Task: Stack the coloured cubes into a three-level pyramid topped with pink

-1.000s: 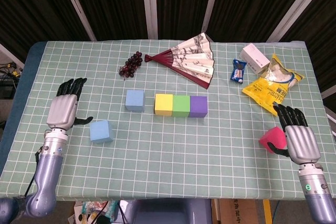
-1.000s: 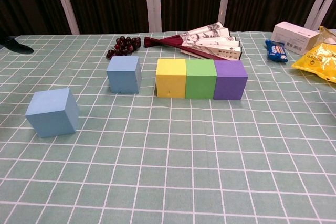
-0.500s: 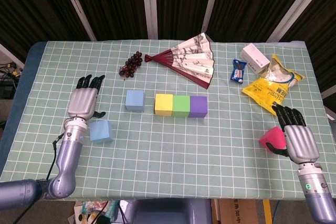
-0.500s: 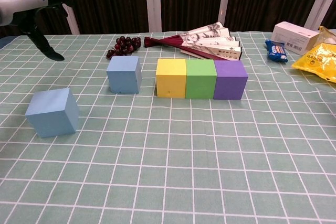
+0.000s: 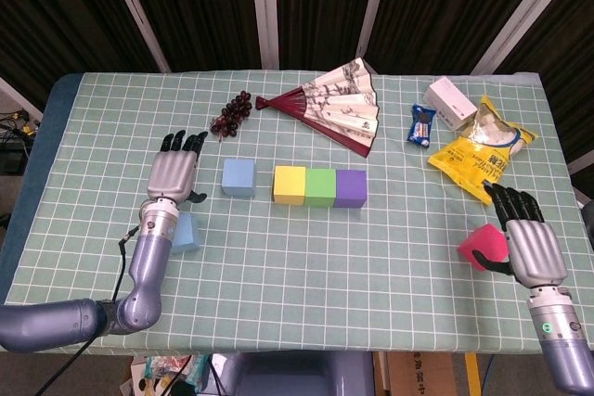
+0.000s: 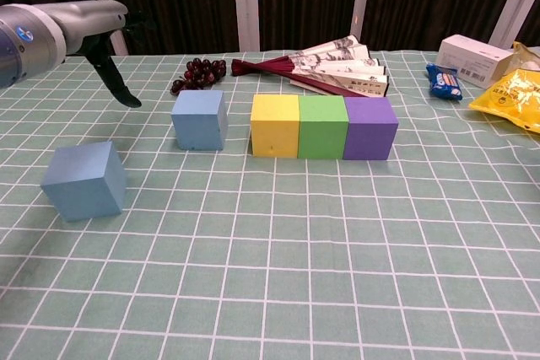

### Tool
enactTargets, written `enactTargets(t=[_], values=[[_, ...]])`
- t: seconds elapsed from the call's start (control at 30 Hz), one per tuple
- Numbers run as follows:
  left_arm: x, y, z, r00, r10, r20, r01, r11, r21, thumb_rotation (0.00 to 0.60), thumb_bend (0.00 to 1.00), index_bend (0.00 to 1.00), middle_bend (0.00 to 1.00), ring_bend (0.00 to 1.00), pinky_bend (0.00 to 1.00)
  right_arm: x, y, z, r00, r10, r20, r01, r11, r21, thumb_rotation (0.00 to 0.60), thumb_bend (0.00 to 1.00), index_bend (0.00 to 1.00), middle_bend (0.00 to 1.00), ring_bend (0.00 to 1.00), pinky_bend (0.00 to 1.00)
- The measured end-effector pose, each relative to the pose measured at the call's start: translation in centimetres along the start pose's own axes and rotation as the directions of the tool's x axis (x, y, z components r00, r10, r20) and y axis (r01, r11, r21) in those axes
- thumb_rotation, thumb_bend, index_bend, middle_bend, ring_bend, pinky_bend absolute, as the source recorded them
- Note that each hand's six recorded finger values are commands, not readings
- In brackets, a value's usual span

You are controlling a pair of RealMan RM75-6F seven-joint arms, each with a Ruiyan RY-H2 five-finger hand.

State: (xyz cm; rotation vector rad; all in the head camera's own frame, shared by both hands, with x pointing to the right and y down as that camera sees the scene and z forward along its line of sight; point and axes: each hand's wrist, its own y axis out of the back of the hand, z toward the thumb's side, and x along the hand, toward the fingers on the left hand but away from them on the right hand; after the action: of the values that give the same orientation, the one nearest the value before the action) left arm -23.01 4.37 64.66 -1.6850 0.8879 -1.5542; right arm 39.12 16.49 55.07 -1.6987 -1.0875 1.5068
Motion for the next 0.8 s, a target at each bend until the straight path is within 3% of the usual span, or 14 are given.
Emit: enactTargets(t=[0.37, 0.8], values=[[0.6, -1.1, 0.1, 1.000, -0.015, -0.003, 0.015, 1.000, 0.016, 0.600, 0.16, 0.00, 0.16, 0.00, 0.00, 0.0, -0.2, 0.2, 1.000, 0.008, -0.004, -0.008, 1.000, -0.006, 0.600, 0.24, 0.00, 0.08, 0.00, 0.00], [2.8, -2.3, 3.5, 0.998, -0.052, 0.028, 0.051, 0.998, 0.048, 0.600, 0.20, 0.00, 0.18, 0.00, 0.00, 0.1, -0.4, 0.4, 1.000, 0.024, -0.008, -0.024, 0.999, -0.035, 0.600, 0.24, 0.00, 0.08, 0.00, 0.00]])
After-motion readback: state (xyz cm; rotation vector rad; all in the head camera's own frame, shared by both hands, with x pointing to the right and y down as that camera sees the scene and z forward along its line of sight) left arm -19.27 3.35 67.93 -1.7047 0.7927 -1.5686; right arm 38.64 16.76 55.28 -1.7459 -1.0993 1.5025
